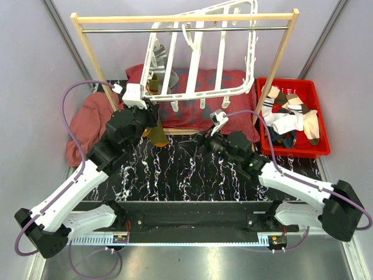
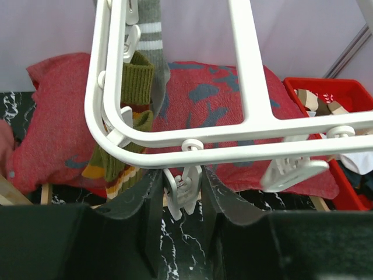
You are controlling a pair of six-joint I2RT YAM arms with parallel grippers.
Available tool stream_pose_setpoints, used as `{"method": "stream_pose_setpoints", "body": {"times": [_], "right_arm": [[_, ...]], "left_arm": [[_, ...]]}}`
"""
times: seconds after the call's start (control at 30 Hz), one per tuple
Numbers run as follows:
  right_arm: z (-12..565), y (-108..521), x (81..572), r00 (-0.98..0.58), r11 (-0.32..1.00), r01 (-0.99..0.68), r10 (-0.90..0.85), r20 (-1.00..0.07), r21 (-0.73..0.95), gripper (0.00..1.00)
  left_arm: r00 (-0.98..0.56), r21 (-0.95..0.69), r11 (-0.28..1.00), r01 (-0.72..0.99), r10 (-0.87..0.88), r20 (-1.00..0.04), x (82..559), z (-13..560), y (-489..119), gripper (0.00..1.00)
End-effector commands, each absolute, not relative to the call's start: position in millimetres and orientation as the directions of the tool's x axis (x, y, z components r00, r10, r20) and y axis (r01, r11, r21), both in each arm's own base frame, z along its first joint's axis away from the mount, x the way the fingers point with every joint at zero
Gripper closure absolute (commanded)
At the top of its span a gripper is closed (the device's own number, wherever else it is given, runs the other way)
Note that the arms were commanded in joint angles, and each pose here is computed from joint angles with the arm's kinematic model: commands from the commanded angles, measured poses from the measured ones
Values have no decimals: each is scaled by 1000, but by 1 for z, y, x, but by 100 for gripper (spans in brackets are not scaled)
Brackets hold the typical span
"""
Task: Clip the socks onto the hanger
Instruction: Open the clamp at the hanger.
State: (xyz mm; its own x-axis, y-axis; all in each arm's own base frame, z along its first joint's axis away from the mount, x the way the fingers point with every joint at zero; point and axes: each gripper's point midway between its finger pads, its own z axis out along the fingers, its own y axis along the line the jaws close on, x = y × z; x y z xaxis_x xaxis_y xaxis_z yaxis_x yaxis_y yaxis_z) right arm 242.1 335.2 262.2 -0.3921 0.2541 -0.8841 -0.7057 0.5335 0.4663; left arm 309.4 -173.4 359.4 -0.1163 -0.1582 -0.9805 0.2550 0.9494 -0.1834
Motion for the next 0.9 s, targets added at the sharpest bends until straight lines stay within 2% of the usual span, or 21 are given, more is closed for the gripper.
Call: {"method": "stream_pose_setpoints", "body": {"times": [0.0,0.17,0.3,0.6,0.7,0.87], "right_arm": [[283,319,236,-408,550,-658,313,-857,514,18],[325,317,230,-390,484,-677,403,-828,555,17],[323,313,229,-429,499,-640,399,-811,584,16],[252,236,223,-543,773,-292,351,-762,564,11],[230,202,211,-584,843,-171,329,-742,509,9],[209,144,203,-598,945,32,279,-752,325,7]], "left_arm": [[-32,-125,953,275,-121,-992,306,366,-167,100],[-3,-131,954,268,-135,-991,304,366,-163,100],[18,-57,962,268,-65,-998,304,367,-160,100],[-47,-49,964,263,-38,-998,300,365,-157,100],[-66,-57,964,258,-42,-997,299,361,-157,100],[-107,-74,954,290,-44,-993,298,353,-165,100]]}}
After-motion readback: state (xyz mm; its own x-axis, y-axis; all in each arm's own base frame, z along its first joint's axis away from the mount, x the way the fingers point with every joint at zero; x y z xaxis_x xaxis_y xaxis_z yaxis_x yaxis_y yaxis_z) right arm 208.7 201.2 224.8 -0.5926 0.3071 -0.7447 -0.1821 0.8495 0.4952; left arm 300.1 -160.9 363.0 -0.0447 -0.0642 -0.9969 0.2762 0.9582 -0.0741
